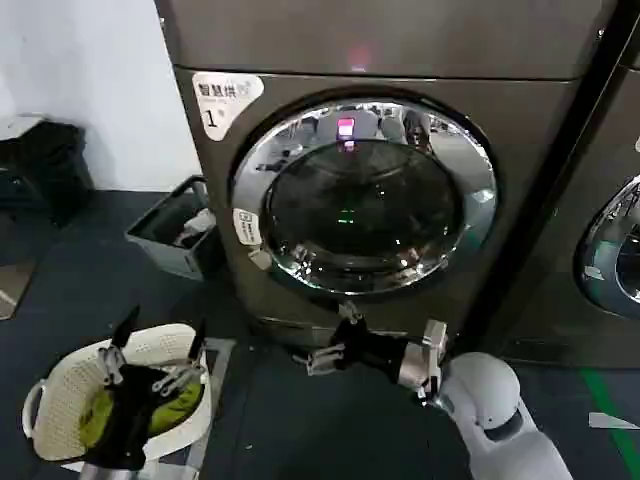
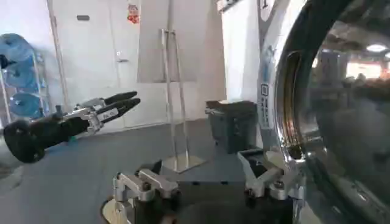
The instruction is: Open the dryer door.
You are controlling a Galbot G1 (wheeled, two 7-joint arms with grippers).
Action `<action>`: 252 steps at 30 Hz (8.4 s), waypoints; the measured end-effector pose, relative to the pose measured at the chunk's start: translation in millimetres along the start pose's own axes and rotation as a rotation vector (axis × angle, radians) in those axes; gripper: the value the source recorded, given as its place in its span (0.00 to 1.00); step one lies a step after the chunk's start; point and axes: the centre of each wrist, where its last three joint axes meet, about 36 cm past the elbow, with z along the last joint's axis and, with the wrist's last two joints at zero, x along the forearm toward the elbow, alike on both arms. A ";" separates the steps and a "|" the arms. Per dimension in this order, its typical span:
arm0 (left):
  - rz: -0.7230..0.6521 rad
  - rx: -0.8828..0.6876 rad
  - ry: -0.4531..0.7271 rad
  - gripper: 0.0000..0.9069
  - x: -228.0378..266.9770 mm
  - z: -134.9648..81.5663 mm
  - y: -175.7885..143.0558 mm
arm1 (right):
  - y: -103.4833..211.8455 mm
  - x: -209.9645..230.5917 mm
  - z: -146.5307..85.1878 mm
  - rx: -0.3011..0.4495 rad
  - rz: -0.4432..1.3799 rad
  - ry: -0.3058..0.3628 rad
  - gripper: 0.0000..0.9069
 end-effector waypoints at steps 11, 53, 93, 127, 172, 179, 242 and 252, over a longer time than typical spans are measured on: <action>0.013 0.002 0.040 1.00 -2.5 -7.1 -2.7 | -7.4 -21.5 -8.3 0.018 0.045 -0.044 1.00; 0.014 0.013 0.068 1.00 -2.4 -7.4 -5.0 | -4.4 -126.5 -2.9 0.094 0.240 -0.020 1.00; 0.020 0.017 0.059 1.00 -3.2 -10.3 -6.6 | -10.5 -188.2 0.7 0.109 0.279 0.025 1.00; 0.029 0.020 0.050 1.00 -3.6 -13.3 -8.0 | -15.9 -223.6 -8.5 0.089 0.284 0.034 1.00; 0.011 0.043 0.089 1.00 -5.8 -10.4 10.7 | -17.6 -149.3 -12.2 -0.015 -0.137 -0.067 1.00; 0.015 0.033 0.113 1.00 -10.4 -14.8 24.4 | -19.2 -137.7 -10.6 -0.018 -0.197 -0.070 1.00; 0.202 0.149 0.079 1.00 -74.6 -39.3 78.3 | -49.1 -30.8 1.8 -0.001 -0.824 -0.038 1.00; 0.283 0.225 0.075 1.00 -92.4 -31.0 77.3 | -50.9 -11.1 -0.3 0.019 -0.809 -0.043 1.00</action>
